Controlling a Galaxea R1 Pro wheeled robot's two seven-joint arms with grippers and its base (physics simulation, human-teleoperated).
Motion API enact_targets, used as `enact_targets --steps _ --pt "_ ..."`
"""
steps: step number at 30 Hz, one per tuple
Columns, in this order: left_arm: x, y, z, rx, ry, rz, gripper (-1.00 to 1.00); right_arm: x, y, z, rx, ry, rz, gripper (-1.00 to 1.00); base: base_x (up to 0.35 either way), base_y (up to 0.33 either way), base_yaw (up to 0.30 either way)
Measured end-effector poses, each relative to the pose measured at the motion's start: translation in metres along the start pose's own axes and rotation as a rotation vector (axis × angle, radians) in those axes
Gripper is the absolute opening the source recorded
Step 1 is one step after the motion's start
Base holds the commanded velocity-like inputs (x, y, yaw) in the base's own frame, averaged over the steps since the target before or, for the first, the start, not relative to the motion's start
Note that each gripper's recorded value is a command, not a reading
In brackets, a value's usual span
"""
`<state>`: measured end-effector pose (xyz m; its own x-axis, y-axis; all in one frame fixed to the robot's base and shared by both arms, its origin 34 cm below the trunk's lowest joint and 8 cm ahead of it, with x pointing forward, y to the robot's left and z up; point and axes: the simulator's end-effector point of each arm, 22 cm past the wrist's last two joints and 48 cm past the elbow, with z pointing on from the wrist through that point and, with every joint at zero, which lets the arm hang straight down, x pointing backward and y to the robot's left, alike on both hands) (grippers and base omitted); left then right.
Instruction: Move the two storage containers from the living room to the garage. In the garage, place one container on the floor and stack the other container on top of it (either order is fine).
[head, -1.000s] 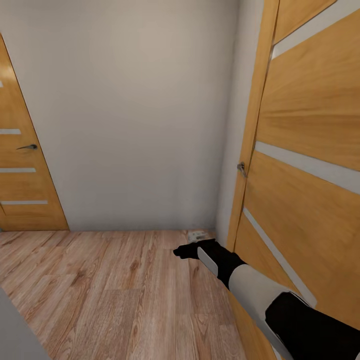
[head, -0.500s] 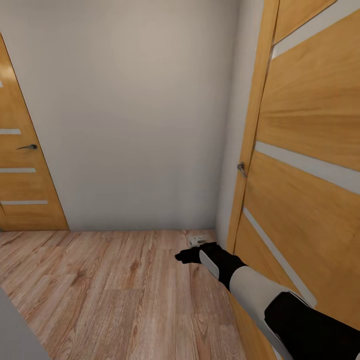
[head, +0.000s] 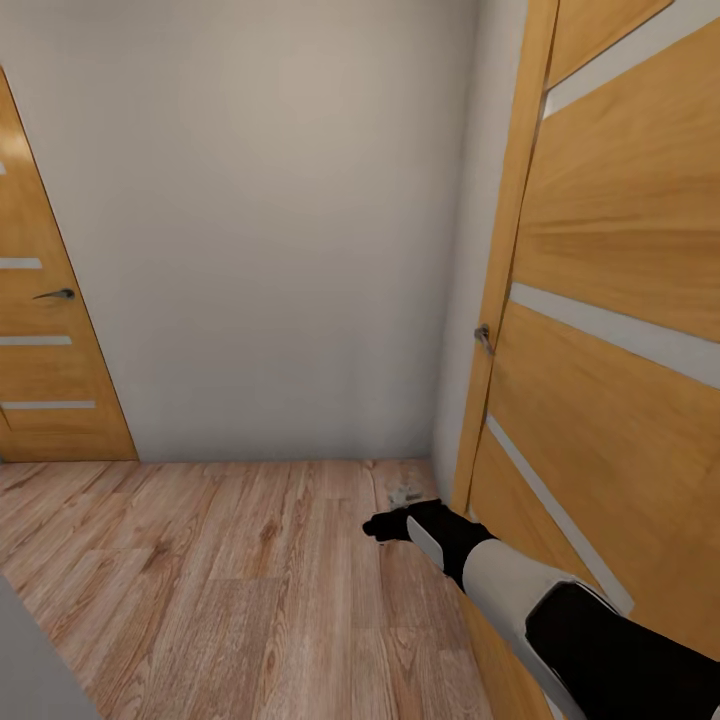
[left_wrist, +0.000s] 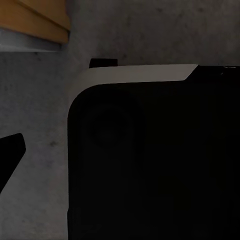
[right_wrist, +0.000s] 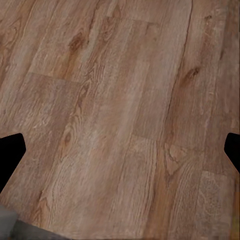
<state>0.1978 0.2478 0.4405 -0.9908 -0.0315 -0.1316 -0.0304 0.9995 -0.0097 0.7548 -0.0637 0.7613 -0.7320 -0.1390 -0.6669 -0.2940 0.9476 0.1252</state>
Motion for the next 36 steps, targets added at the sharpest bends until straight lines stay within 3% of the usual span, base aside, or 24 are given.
enact_targets --steps 2,5,9,11,21,29,36 --pt "0.000 0.000 0.000 0.000 0.000 0.000 1.00 0.010 -0.009 0.002 0.019 0.010 -0.002 1.00 0.000 0.000 0.000" --pt "0.000 0.000 0.000 0.000 0.000 0.000 1.00 0.029 -0.020 0.006 0.045 0.033 -0.044 1.00 0.000 0.000 0.000" --pt "0.000 0.000 0.000 0.000 0.000 0.000 1.00 0.102 -0.022 0.016 0.048 0.112 -0.141 1.00 0.000 0.000 0.000" --pt "0.000 0.000 0.000 0.000 0.001 0.000 1.00 0.131 -0.019 0.018 0.043 0.146 -0.156 1.00 0.000 0.000 0.000" --pt "0.001 -0.001 0.000 0.001 0.002 0.000 1.00 0.194 -0.032 0.017 0.061 0.212 -0.153 1.00 0.000 0.000 0.000" --pt "0.001 -0.001 0.000 0.001 0.002 0.000 1.00 0.302 -0.015 0.006 0.030 0.329 -0.145 1.00 0.000 0.000 0.000" --pt "0.001 -0.001 0.000 0.001 0.002 0.000 1.00 0.331 -0.019 0.000 0.029 0.343 -0.149 1.00 0.000 0.000 0.000"
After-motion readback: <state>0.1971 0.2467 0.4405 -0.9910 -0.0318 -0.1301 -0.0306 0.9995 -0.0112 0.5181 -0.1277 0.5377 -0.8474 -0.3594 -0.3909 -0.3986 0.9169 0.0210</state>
